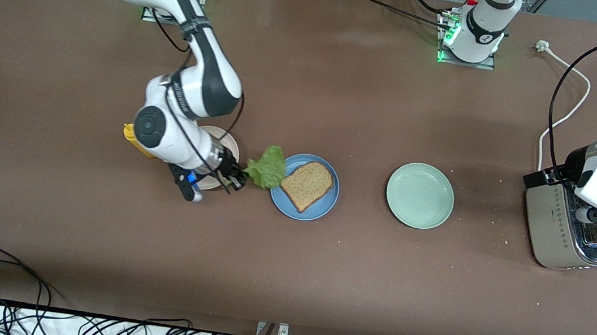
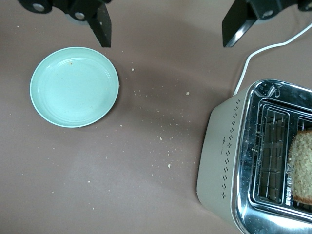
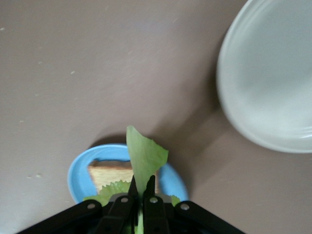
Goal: Make sandwich in blue plate with both arms
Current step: 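Carry the lettuce with the right gripper onto the bread slice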
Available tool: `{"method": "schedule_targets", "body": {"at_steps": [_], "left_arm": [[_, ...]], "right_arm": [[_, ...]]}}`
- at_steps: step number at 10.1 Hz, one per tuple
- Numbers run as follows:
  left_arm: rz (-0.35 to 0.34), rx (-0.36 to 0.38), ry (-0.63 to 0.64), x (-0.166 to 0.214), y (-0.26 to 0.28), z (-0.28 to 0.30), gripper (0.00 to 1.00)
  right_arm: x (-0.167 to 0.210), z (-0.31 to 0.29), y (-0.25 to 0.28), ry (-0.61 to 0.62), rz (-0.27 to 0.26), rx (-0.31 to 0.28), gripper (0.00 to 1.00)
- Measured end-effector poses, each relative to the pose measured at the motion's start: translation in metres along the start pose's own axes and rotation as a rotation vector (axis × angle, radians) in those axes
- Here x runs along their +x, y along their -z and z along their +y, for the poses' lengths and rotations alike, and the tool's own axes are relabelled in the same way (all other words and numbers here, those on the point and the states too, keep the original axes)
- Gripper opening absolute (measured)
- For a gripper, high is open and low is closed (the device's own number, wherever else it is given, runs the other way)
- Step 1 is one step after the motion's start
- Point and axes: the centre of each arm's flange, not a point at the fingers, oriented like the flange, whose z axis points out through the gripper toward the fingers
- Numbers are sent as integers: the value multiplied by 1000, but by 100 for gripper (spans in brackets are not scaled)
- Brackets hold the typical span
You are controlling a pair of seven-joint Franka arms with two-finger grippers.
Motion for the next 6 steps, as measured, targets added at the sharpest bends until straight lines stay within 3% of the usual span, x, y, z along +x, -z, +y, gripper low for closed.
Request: {"method": "schedule_targets", "body": {"at_steps": [4, 6], "left_arm": [[-2, 1, 0, 0, 0, -1, 100], [-3, 1, 0, 0, 0, -1, 100]], "right_arm": [[-48, -36, -60, -73, 34, 145, 5], [-59, -39, -87, -81, 44, 171, 8]]}}
